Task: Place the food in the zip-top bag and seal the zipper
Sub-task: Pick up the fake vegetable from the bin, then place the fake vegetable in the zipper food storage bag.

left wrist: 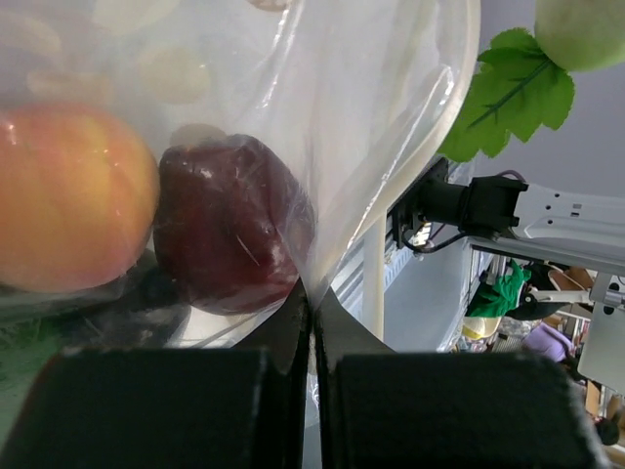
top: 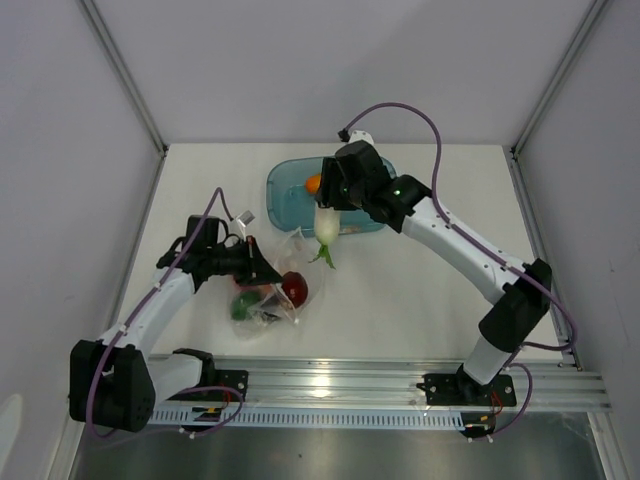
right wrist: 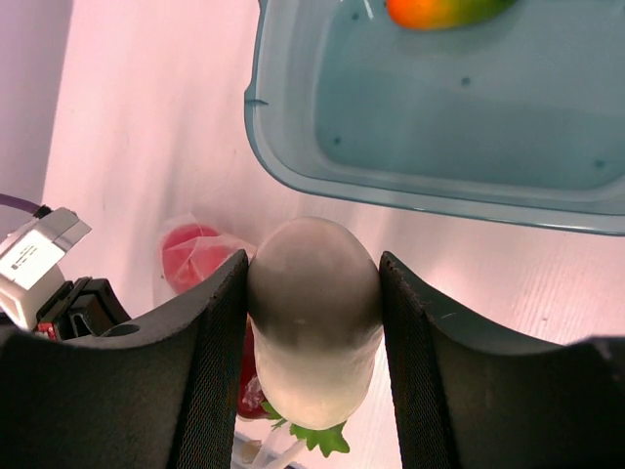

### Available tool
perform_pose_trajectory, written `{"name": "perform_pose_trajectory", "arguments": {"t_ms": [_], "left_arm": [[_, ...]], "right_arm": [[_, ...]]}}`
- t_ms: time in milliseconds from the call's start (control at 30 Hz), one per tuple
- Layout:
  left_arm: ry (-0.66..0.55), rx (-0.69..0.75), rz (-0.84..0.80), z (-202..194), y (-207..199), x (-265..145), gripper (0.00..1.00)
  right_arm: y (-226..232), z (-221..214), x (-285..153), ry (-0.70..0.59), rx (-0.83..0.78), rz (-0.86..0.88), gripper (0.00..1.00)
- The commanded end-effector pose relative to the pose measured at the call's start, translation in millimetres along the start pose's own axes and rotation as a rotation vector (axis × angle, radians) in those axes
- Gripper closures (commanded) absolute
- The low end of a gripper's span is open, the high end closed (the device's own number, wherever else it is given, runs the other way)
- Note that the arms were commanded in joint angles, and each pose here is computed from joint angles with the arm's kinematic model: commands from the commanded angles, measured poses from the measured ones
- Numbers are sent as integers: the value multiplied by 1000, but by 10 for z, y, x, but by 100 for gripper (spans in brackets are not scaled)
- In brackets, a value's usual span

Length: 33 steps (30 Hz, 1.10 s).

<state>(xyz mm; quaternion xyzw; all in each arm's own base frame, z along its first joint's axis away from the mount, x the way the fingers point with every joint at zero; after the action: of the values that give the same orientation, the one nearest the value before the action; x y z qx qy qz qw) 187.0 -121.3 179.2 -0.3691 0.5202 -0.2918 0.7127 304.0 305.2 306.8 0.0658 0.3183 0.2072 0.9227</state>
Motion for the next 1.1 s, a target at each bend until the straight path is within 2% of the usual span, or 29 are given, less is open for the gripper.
{"name": "perform_pose_trajectory", "arguments": {"t_ms": [0,167,400,767,967,1067], "left_arm": [[-23,70,-92,135,-241,-58,99],[-46,94,-138,223,-420,-122,99],[-105,145,-173,319,-678,-262,99],[-162,175,-241,498,-944,-341,99],[-146,145,-269,469,-919,-310,99],[-145,136,-271,444,-890,-298,99]], "right_arm": [[53,217,-269,-129,-27,83,100],[250,150,-381,-138,-50,229,100],[523,302,-416,-152,-75,318,100],[534,254,-374,-147,-87,275,100],[552,-9,-131,-43,-106,244,100],[587,-101,-38,1,-101,261,93]]}}
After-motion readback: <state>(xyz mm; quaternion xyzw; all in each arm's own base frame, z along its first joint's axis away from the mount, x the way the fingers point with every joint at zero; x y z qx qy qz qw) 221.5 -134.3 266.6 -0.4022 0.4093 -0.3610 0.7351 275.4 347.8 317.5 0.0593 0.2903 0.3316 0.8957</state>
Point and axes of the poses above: each gripper's point midway between its finger pads, its own x axis out along the fingers, its own y axis along the line the jaws close on, z = x × y, the point moved 7 cm from there along -x, back along the fingers, and after that the axes turned 7 degrees about -x, right-handed, at the moved point
